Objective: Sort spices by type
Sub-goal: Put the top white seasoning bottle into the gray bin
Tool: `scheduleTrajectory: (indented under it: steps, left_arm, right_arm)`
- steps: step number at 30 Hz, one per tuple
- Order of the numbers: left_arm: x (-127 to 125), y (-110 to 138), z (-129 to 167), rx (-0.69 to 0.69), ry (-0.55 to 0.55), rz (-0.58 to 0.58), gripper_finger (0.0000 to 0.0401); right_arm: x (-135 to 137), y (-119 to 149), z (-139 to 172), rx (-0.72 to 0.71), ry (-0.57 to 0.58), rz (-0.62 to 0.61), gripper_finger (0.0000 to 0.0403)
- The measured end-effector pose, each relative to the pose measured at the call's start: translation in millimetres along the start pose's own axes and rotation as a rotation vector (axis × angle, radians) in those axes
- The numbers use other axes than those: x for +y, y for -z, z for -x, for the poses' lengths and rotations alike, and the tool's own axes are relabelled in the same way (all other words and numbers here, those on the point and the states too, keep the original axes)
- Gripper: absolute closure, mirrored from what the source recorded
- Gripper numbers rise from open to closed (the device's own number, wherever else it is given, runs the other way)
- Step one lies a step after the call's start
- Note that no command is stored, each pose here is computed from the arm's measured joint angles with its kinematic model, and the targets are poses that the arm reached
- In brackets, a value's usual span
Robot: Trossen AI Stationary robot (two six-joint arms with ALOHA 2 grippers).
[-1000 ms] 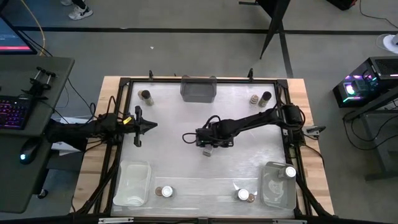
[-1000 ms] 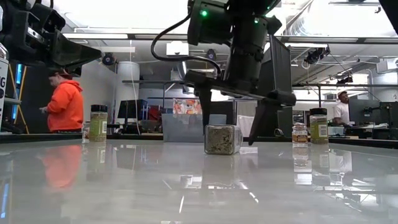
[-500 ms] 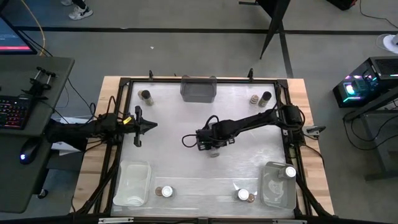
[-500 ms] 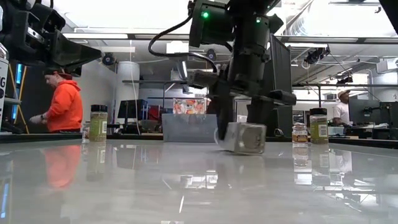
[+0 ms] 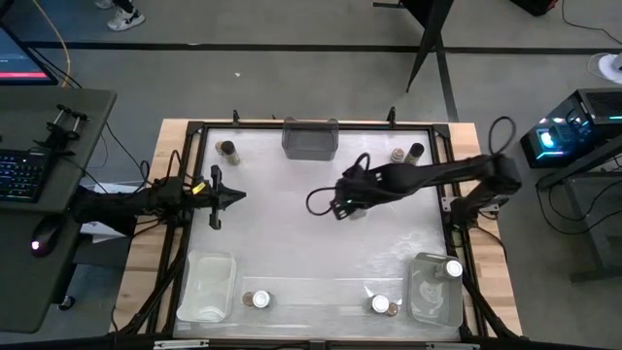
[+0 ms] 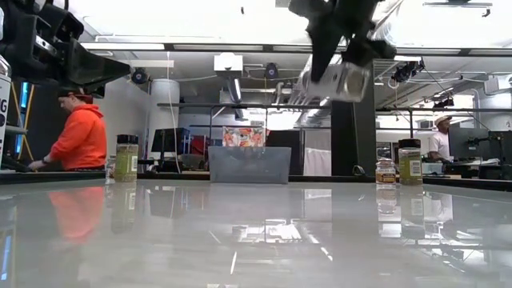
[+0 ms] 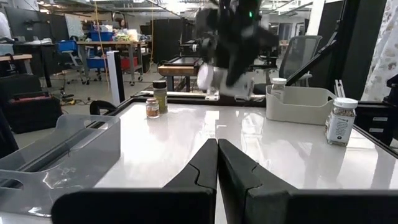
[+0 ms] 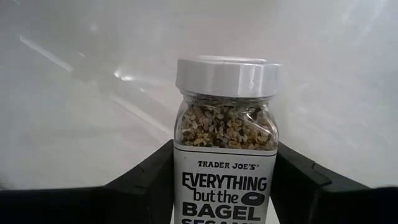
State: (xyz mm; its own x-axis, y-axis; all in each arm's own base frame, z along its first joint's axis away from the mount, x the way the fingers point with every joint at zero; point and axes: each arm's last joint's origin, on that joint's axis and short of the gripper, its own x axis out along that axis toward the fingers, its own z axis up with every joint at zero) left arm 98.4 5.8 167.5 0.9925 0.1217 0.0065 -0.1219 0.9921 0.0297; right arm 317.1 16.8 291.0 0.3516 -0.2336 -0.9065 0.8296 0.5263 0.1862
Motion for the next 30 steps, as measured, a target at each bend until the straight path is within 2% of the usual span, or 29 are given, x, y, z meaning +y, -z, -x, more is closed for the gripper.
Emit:
scheduleTrajectory:
  steps: [2,3,9,11,13,15,17,21,25,30]
  left_arm:
    - [0,-2,0,-0.022,0.0,-0.037,0.0401]
    - [0,-5,0,-0.052,0.013,-0.01,0.0401]
    - [-1,-37,7,-0.379,0.131,0.42,0.0401]
    - [1,-47,12,-0.495,0.121,0.505,0.0401]
    - [4,-55,13,-0.544,0.056,0.587,0.0401]
    - [5,-64,8,-0.455,0.049,0.639,0.04]
    - [2,-75,-2,-0.28,0.093,0.62,0.0394]
    - [-4,-96,-31,0.081,0.13,0.477,0.0354]
    - [-8,-121,-68,0.25,0.178,0.312,0.0284]
    - [-11,-144,-112,0.331,0.193,0.194,0.0189]
  right_arm:
    - [-4,-2,12,-0.039,-0.022,-0.011,0.0209]
    - [-6,-3,18,-0.05,-0.037,-0.015,0.0209]
    - [-7,-5,26,-0.066,-0.084,0.004,0.0209]
    - [-3,-5,26,-0.076,-0.12,0.035,0.0209]
    - [6,-9,26,-0.099,-0.202,0.083,0.0209]
    - [16,-12,23,-0.126,-0.299,0.142,0.0209]
    - [23,-19,20,-0.155,-0.377,0.192,0.0209]
    - [29,-34,13,-0.183,-0.485,0.242,0.0209]
    - [28,-42,8,-0.172,-0.527,0.316,0.0209]
    - [31,-38,8,-0.183,-0.55,0.458,0.0209]
